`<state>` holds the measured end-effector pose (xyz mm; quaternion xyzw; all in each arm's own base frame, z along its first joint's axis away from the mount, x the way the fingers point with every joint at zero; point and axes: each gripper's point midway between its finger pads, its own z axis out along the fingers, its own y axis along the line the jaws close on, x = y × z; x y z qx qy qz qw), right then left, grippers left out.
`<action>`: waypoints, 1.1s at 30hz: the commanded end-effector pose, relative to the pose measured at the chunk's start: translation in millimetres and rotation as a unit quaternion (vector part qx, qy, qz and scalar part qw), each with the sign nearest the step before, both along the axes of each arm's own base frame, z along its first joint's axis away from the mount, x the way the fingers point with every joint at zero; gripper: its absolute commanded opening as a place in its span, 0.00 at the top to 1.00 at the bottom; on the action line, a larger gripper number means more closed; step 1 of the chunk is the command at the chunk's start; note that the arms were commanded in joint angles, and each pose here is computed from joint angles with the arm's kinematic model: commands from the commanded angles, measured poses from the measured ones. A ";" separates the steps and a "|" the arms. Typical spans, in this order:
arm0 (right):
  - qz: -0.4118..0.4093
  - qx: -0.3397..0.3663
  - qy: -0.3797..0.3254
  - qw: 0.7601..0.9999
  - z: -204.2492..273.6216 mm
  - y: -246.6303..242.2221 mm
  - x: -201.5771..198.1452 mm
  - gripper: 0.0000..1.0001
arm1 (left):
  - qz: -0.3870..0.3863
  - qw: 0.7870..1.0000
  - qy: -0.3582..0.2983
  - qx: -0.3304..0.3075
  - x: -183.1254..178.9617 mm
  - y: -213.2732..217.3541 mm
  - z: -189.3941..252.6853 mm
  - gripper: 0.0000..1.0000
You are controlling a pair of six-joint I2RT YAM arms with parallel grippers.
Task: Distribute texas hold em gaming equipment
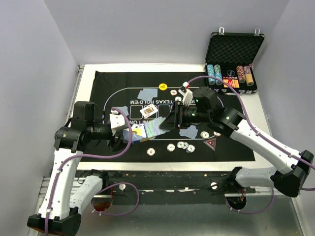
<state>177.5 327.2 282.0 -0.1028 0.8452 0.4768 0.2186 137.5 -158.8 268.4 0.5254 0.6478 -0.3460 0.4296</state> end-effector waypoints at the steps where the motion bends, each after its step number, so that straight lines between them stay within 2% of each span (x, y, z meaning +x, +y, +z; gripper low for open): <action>1: 0.005 0.009 -0.004 1.000 7.5 4.8 -2.6 0.52 | -0.016 0.999 -0.018 -0.026 -0.6 -6.1 14.8 0.80; 10: -0.039 -0.052 -0.027 0.997 -2.9 -18.7 7.1 0.44 | -0.016 0.999 -0.021 -0.024 -1.7 -5.5 14.9 0.80; 21: -0.005 0.022 -0.006 1.000 11.6 10.5 3.9 0.45 | -0.012 1.000 -0.020 -0.020 -0.2 -4.4 12.9 0.80; 26: -0.018 0.014 -0.009 1.000 10.5 8.1 8.6 0.49 | -0.011 1.000 -0.016 -0.016 1.0 -3.8 8.1 0.80; 33: -0.041 -0.010 -0.020 0.999 11.6 -7.4 8.1 0.49 | -0.007 1.000 -0.015 -0.010 4.7 -2.5 3.5 0.80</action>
